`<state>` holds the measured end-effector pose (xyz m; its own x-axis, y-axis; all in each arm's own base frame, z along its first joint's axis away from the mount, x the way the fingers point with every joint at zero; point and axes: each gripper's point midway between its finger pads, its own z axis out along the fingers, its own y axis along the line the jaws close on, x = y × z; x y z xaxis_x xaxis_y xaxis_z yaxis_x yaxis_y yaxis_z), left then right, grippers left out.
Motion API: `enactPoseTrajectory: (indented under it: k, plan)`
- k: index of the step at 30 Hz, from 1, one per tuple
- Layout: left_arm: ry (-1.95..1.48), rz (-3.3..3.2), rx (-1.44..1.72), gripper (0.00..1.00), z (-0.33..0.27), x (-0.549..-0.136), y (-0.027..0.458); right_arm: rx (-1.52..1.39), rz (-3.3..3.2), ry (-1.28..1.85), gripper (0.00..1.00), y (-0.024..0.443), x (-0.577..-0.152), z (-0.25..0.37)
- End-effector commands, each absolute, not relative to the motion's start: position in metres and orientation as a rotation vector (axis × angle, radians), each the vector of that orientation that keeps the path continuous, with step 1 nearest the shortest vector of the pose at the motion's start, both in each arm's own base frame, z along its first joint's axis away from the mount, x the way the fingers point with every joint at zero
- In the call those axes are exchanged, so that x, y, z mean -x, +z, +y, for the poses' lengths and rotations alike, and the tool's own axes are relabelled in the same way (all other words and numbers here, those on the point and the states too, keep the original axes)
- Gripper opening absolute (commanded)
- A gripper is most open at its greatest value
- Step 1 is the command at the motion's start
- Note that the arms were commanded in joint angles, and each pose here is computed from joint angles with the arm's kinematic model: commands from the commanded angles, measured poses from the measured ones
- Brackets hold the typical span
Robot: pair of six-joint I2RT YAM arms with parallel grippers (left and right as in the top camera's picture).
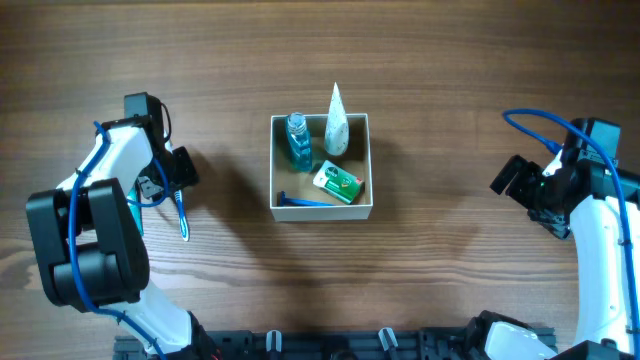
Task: Pack container
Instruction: 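Grasp the blue toothbrush with the left gripper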
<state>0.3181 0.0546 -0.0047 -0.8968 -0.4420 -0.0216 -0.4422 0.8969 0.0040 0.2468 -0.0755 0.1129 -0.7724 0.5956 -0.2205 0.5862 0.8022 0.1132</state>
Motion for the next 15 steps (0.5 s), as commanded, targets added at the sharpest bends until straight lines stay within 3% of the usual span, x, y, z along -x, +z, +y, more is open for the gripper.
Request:
enactPoseTrajectory:
  k: [1,2,4,15]
  plan:
    - [-0.027,3.092,0.712,0.26,0.0465,-0.3107,-0.0133,-0.906,2.766,0.073,1.0,0.11,-0.2443,-0.0721]
    - [-0.027,3.094,0.711,0.23,0.0464,-0.3101,-0.0133,-0.907,2.769,0.074,1.0,0.1098,-0.2437,-0.0719]
    - [-0.024,3.095,0.712,0.04,0.0466,-0.3098,-0.0133,-0.908,2.773,0.08,1.0,0.1096,-0.2429,-0.0709]
    - [-0.02,3.087,0.707,0.04,0.0473,-0.3109,-0.0108,-0.905,2.773,0.107,1.0,0.1099,-0.244,-0.0679]
